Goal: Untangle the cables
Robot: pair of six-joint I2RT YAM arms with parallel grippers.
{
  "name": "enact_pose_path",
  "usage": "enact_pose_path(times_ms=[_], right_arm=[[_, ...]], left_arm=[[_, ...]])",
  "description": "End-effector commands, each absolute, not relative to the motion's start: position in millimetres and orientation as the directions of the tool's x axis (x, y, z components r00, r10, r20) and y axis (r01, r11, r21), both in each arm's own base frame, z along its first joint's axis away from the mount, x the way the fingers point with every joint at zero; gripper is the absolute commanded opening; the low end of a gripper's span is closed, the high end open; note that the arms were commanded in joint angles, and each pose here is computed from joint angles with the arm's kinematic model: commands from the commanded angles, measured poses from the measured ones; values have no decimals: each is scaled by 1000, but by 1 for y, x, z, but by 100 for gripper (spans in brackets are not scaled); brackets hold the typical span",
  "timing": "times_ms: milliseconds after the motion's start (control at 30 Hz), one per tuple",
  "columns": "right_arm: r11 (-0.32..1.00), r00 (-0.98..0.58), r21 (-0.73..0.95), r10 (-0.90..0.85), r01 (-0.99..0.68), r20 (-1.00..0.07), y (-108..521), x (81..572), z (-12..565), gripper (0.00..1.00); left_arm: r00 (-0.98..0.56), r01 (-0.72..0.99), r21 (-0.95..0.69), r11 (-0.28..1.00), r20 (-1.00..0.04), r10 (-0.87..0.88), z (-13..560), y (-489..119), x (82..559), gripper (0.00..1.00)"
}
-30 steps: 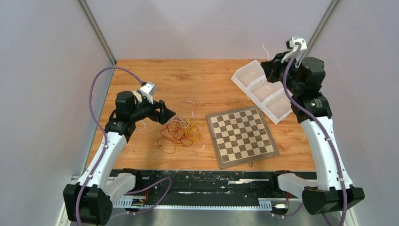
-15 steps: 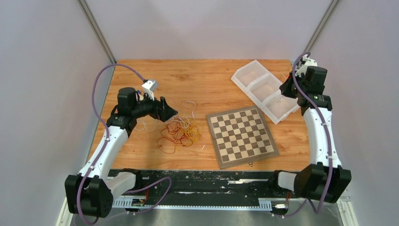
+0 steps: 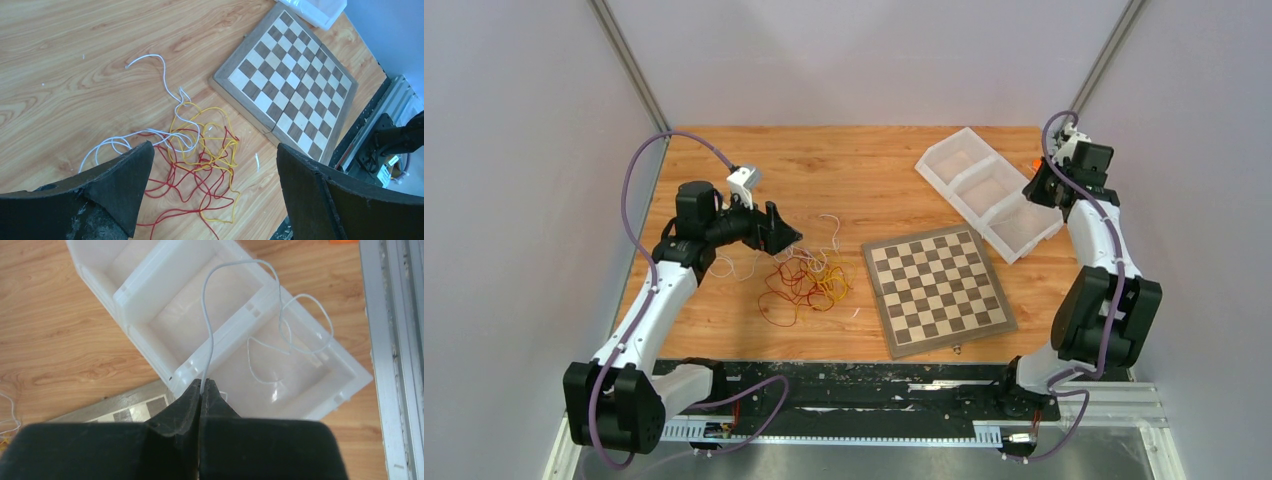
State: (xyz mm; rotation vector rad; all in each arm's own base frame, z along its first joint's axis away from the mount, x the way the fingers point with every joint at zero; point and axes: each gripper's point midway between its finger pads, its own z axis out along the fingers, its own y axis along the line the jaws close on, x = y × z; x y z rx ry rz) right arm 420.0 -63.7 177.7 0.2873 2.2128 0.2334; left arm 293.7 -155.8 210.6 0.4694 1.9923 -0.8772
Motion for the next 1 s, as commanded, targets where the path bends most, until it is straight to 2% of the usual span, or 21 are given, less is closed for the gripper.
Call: enact_pose_path(times_ms=[0,267,467,600,767,967], right_arm=[[989,-462,151,138,9,-876,-79,461,214,0],[999,-440,42,34,-8,-897,-104,472,210,0],[999,-439,30,14,-29,-898,-122,479,209,0],[993,-475,24,-35,-119,-879,-109,471,189,0],[973,-485,-73,-174,-220,-857,-105,456,170,0],[914,-479,-142,-326,-381,-815,-85,416,146,0]], left_arm=[[-502,619,-368,694,-865,-11,221,-153,300,100],[-511,599,-368,711,-860,-14,215,-150,299,100],[-518,597,-373,711,-855,-14,214,-150,301,100],[-520,595,-375,711,-854,-15,213,-151,304,100],[-525,591,-378,713,-851,-16,213,-150,305,100],[-531,585,-387,713,-847,-23,212,-151,305,100]])
